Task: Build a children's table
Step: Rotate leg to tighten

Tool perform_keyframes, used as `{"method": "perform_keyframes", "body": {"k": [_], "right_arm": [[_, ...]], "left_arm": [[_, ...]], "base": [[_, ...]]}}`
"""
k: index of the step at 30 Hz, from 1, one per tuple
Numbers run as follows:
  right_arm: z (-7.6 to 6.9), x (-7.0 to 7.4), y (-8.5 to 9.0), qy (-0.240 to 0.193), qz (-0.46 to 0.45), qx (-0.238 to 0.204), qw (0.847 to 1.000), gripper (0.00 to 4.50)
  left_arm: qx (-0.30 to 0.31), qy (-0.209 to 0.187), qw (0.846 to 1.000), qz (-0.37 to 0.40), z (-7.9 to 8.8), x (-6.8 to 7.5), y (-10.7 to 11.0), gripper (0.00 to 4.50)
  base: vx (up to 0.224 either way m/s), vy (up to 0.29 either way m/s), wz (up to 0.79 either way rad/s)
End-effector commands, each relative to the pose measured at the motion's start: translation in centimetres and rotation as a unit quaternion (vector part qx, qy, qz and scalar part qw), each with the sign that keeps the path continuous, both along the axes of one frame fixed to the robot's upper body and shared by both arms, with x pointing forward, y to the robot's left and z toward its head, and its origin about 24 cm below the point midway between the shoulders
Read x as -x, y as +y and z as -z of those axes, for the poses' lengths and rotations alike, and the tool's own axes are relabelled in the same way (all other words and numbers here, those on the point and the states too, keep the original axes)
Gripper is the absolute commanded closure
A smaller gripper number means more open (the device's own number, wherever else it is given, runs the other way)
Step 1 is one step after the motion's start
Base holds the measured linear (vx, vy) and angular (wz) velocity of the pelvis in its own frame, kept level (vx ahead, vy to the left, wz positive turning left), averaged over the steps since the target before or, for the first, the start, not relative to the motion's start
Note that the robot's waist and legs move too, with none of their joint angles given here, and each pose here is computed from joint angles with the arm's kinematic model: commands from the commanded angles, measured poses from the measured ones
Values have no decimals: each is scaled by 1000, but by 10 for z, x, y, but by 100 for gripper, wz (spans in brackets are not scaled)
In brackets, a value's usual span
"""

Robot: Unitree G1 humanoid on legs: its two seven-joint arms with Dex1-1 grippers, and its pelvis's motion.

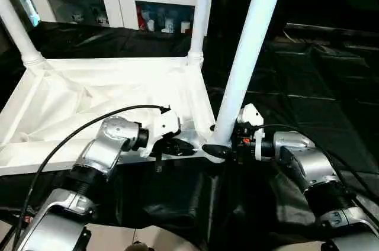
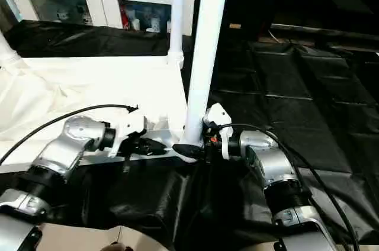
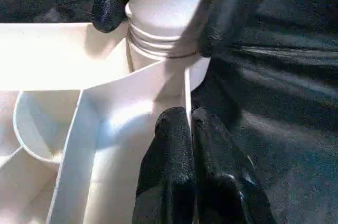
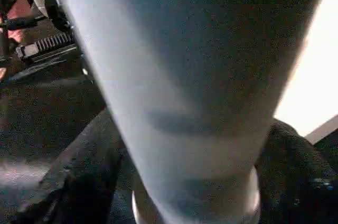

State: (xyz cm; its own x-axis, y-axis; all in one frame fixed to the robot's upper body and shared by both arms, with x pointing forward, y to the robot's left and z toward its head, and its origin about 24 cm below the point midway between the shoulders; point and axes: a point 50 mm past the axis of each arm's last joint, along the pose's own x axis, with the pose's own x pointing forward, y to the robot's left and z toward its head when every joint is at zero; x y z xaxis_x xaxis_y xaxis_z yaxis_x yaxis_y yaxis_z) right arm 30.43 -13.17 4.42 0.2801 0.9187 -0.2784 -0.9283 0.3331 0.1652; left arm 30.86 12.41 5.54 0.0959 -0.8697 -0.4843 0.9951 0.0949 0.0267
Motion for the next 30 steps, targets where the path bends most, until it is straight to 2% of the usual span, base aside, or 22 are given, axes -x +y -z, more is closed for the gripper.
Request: {"method": "perform_keyframes", "body": {"k": [1, 6, 11, 15, 17, 23, 25, 28, 29, 30], "right_arm": [[-1, 5, 11, 10, -35, -14, 999, 128], [0, 6, 13, 13, -32, -16, 999, 158], [8, 1, 16, 12, 27, 3, 1000, 188], [17, -11, 23, 12, 130, 10, 991, 194], [21, -19, 31, 16, 195, 12, 981, 196], [26, -27, 52, 29, 279, 23, 959, 196], [24, -32, 64, 19, 316, 23, 948, 196], [20, -33, 70, 0, 307, 14, 952, 196], [16, -33, 71, 7, 296, -13, 955, 196], [16, -33, 72, 8, 295, -16, 955, 140]], "left_arm": [[14, 2, 999, 37, -4, 5, -13, 450], [19, 1, 999, 31, -5, 4, -14, 450], [38, -4, 999, -8, -8, -4, -18, 450], [46, -25, 996, -72, -10, -17, -25, 450], [41, -40, 992, -116, -11, -27, -31, 450], [39, -59, 981, -178, -15, -41, -49, 450], [45, -68, 979, -186, -18, -44, -59, 450], [49, -71, 980, -179, -19, -44, -63, 450], [54, -71, 981, -170, -19, -43, -65, 450], [54, -71, 982, -169, -19, -43, -65, 450]], "base": [[0, 0, 0], [0, 0, 0], [0, 0, 0], [0, 0, 0], [0, 0, 0], [0, 0, 0], [0, 0, 0], [0, 0, 0], [0, 0, 0], [0, 0, 0]]}}
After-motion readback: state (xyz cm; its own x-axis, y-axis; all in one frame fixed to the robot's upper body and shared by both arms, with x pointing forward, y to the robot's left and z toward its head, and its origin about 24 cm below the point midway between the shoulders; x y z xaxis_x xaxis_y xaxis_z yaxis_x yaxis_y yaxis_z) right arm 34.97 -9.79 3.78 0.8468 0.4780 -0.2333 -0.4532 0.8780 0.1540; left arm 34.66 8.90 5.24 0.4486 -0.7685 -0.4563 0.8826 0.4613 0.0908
